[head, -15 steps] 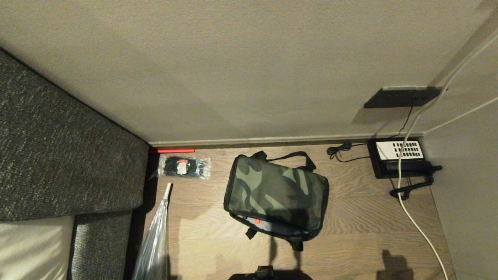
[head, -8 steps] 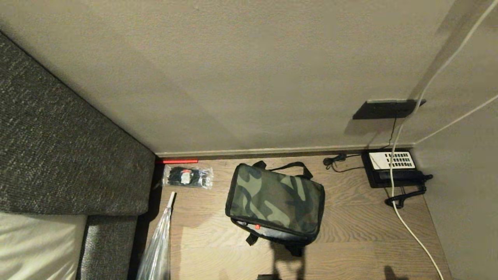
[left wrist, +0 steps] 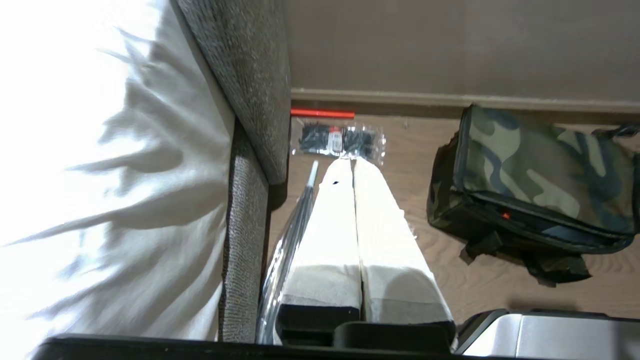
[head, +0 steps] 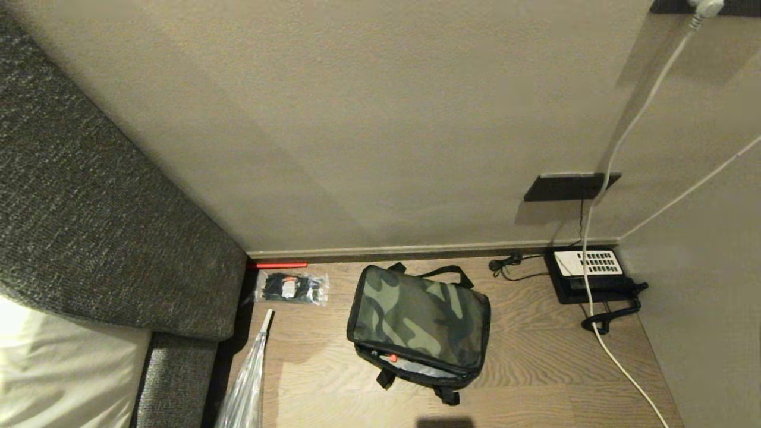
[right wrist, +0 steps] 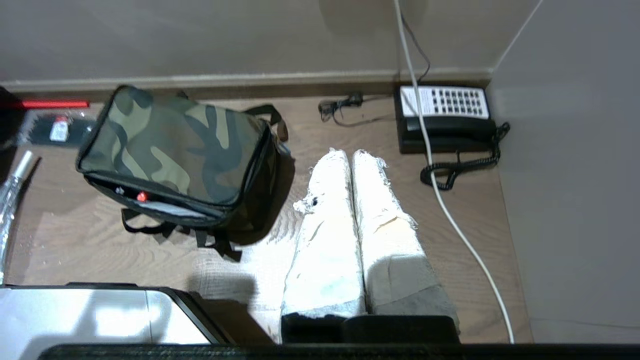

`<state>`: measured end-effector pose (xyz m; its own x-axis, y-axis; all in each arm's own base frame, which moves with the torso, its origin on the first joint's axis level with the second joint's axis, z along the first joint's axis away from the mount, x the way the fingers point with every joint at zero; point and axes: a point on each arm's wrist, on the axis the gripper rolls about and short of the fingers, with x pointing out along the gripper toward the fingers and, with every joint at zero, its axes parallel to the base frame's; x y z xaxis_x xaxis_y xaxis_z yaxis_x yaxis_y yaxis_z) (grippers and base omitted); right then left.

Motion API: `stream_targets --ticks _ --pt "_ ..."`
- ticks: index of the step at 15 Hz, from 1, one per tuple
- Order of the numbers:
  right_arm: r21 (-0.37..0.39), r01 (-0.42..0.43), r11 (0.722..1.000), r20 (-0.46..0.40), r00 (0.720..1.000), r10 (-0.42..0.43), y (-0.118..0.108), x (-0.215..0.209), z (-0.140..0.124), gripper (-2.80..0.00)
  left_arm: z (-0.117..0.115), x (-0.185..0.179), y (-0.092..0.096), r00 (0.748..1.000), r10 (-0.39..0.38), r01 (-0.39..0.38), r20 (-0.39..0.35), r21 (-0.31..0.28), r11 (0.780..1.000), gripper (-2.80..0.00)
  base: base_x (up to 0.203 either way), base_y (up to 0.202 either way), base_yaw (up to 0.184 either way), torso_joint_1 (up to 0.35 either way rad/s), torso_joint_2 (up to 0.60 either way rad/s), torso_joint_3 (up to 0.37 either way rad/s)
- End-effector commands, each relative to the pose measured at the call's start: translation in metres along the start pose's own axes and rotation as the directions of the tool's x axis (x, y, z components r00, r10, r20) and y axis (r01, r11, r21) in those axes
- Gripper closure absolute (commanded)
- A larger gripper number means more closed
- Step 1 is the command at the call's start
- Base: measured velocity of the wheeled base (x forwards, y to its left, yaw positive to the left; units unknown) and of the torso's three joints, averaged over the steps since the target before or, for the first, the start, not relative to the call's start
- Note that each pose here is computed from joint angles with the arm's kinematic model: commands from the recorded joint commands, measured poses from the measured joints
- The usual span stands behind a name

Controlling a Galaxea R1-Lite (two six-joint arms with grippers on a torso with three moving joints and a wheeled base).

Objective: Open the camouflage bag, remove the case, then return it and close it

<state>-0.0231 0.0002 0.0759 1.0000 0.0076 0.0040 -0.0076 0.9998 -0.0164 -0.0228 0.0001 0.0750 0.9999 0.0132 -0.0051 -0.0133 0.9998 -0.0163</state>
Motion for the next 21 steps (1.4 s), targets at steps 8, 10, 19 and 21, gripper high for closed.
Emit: stream_targets --ticks 8,10,19,21 --pt "0.0 0.0 1.0 -0.001 1.0 0.0 0.0 0.0001 0.0 0.0 -0.0009 0.0002 0.0 1.0 0.001 -0.001 -0.003 0.0 1.0 0.0 0.0 0.0 0.0 0.002 0.0 0.201" --pt "0.0 0.0 1.0 -0.001 1.0 0.0 0.0 0.0001 0.0 0.0 -0.0009 0.0002 0.0 1.0 0.001 -0.001 -0.003 0.0 1.0 0.0 0.0 0.0 0.0 0.002 0.0 0.205" --pt "0.0 0.0 1.0 -0.001 1.0 0.0 0.0 0.0001 -0.0001 0.0 -0.0009 0.0002 0.0 1.0 0.001 -0.001 -0.003 0.0 1.0 0.0 0.0 0.0 0.0 0.002 0.0 0.201" --pt "0.0 0.0 1.0 -0.002 1.0 0.0 0.0 0.0001 -0.0001 0.0 -0.0009 0.0002 0.0 1.0 0.001 -0.001 -0.003 0.0 1.0 0.0 0.0 0.0 0.0 0.002 0.0 0.205"
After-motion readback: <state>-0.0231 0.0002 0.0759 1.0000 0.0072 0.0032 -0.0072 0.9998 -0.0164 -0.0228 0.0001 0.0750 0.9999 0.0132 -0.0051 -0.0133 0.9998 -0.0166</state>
